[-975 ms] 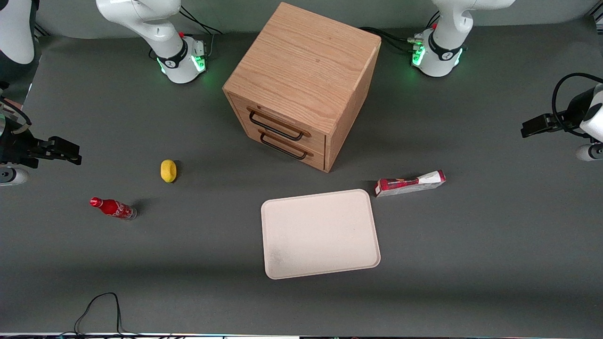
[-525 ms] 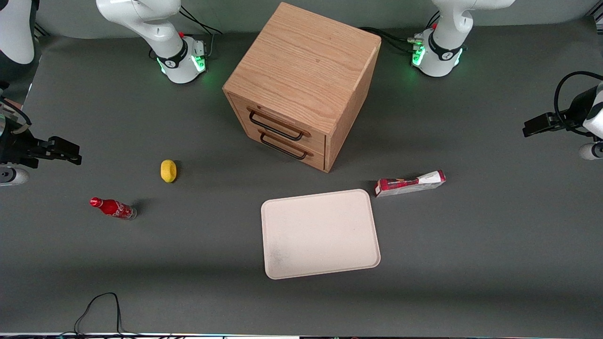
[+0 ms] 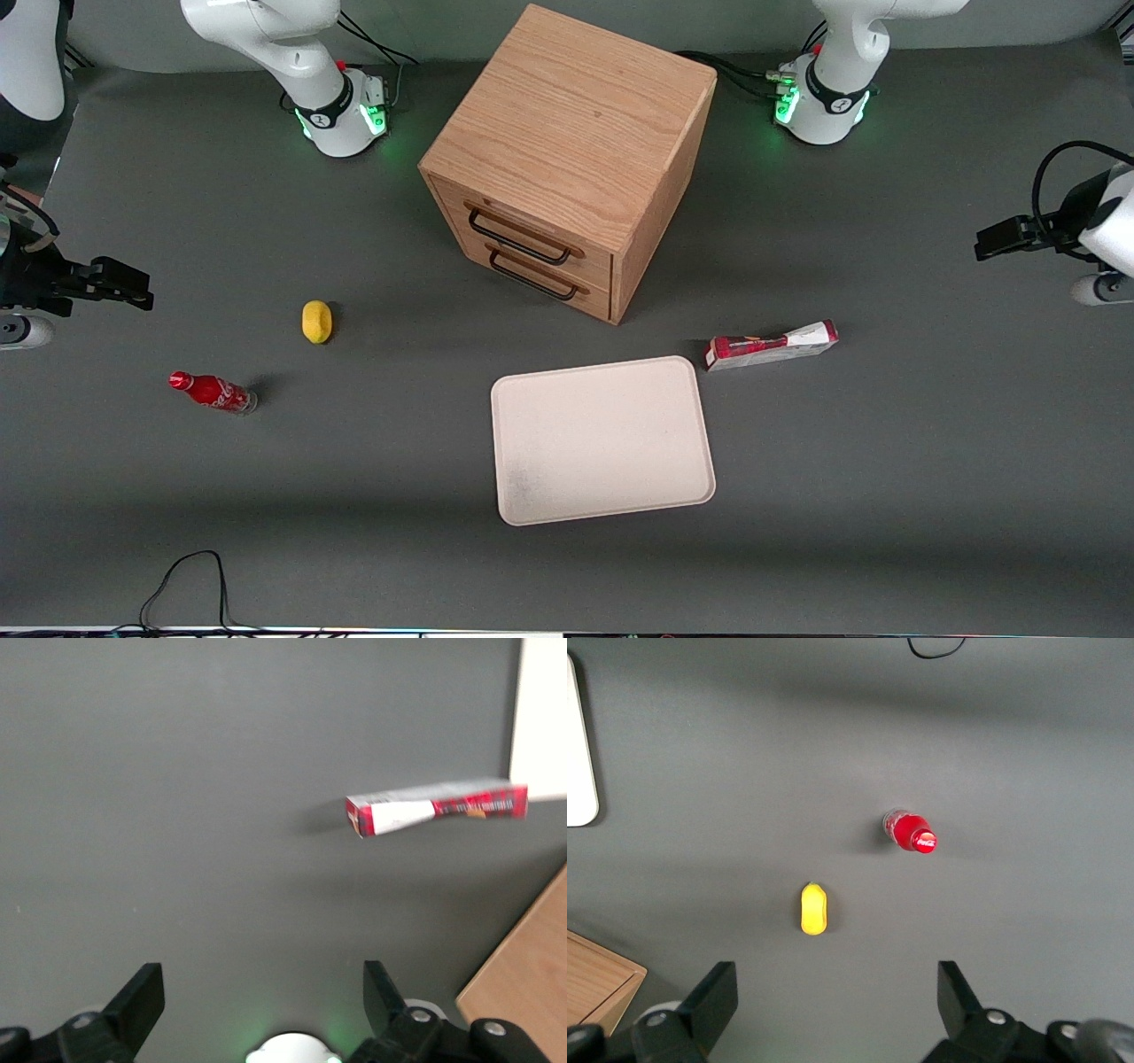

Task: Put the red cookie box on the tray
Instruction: 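Move the open left gripper down over the red plaid cookie box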

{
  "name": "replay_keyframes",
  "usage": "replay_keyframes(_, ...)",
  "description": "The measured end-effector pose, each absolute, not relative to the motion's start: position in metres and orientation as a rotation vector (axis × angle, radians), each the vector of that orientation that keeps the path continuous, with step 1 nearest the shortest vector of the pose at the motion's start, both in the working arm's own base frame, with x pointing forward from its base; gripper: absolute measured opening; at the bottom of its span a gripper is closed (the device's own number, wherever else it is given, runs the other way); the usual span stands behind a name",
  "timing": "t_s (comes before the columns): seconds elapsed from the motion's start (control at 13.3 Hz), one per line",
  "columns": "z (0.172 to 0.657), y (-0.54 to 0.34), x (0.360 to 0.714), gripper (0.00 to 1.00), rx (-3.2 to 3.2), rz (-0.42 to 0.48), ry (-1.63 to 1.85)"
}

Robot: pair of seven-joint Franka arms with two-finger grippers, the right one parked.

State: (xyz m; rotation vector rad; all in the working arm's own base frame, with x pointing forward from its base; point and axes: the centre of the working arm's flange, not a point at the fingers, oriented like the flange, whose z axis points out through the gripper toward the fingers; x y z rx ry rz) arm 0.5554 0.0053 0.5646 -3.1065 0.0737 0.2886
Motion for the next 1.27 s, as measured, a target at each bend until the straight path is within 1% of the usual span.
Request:
replay_keyframes(0.15, 0.553, -0.002, 0.56, 1.0, -3.094, 0.325, 0.437)
replay_keyframes(0.3, 0.551, -0.014, 0.561, 1.0, -3.051, 0.331, 0.755)
replay_keyframes(0.45, 0.56, -0.046, 0.558, 1.0, -2.981, 0.313, 1.022)
replay_keyframes(0.6, 0.576, -0.091, 0.552, 1.0, -2.878, 0.26, 1.286)
replay_keyframes(0.82, 0.587, -0.132, 0.544, 1.0, -2.755, 0.218, 1.535)
replay_keyframes(0.97, 0.594, -0.146, 0.543, 1.0, -2.669, 0.171, 1.68)
replay_keyframes(1.12, 0.595, -0.146, 0.545, 1.0, -2.642, 0.149, 1.719)
replay_keyframes(1.27, 0.591, -0.147, 0.547, 1.0, -2.633, 0.15, 1.735)
